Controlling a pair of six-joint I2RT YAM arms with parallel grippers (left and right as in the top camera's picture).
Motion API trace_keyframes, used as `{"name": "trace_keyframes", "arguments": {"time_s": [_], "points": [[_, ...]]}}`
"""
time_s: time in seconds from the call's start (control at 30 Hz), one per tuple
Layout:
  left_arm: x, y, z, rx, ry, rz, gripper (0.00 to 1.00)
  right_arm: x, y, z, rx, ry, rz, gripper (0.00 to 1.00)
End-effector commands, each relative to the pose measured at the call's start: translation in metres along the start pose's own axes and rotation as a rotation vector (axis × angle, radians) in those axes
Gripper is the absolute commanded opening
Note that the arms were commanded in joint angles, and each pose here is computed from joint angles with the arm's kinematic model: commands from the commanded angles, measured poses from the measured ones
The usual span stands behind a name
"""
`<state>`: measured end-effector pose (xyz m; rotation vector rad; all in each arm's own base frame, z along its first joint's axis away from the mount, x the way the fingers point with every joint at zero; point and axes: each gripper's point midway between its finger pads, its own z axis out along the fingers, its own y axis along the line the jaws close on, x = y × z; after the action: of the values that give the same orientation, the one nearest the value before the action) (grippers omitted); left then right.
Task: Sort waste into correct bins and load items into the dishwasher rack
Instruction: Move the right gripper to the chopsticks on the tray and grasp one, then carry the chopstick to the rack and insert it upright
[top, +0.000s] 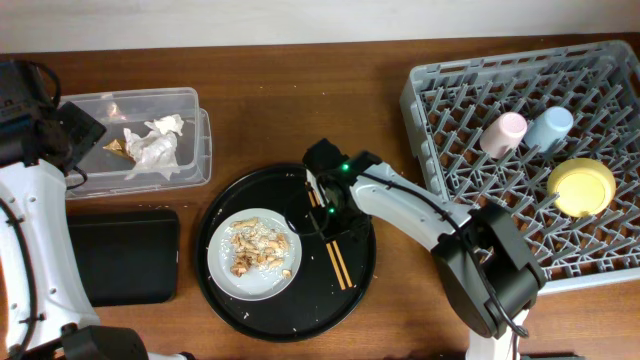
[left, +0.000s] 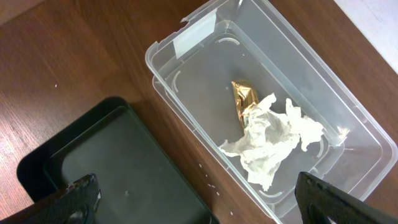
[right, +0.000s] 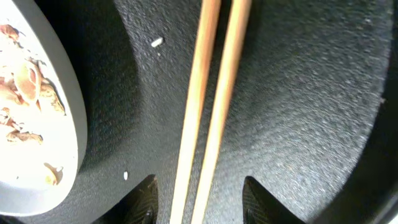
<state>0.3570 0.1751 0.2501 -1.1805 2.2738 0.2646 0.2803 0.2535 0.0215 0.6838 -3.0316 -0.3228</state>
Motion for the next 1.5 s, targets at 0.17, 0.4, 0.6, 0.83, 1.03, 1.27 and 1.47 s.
{"name": "trace_keyframes", "arguments": {"time_s": [0.17,0.4,0.6,0.83,1.03,1.27,1.47], "points": [[-0.006,0.002,-0.006,0.003,-0.024,-0.016,0.99,0.007,-0.009,0.015,0.055,0.003,-0.004,0.42],[-0.006,0.002,-0.006,0.003,-0.024,-0.016,0.99,0.004,-0.017,0.015,0.106,-0.009,-0.007,0.42],[-0.006,0.002,-0.006,0.002,-0.024,-0.016,0.99,0.004,-0.020,0.015,0.122,-0.010,-0.011,0.38],[-0.006,0.002,-0.006,0.003,-0.024,-0.016,0.99,0.008,-0.018,0.023,0.099,0.016,-0.007,0.37],[-0.006,0.002,-0.006,0.003,-0.024,-0.016,0.99,0.009,-0.019,0.026,0.102,0.024,0.002,0.30],[-0.006,0.002,-0.006,0.002,-0.024,-0.016,0.99,0.011,-0.017,0.016,0.104,0.030,0.049,0.05],[-0.006,0.002,-0.006,0.002,-0.024,-0.016,0.99,-0.013,-0.019,-0.031,0.102,-0.025,0.066,0.04]]}}
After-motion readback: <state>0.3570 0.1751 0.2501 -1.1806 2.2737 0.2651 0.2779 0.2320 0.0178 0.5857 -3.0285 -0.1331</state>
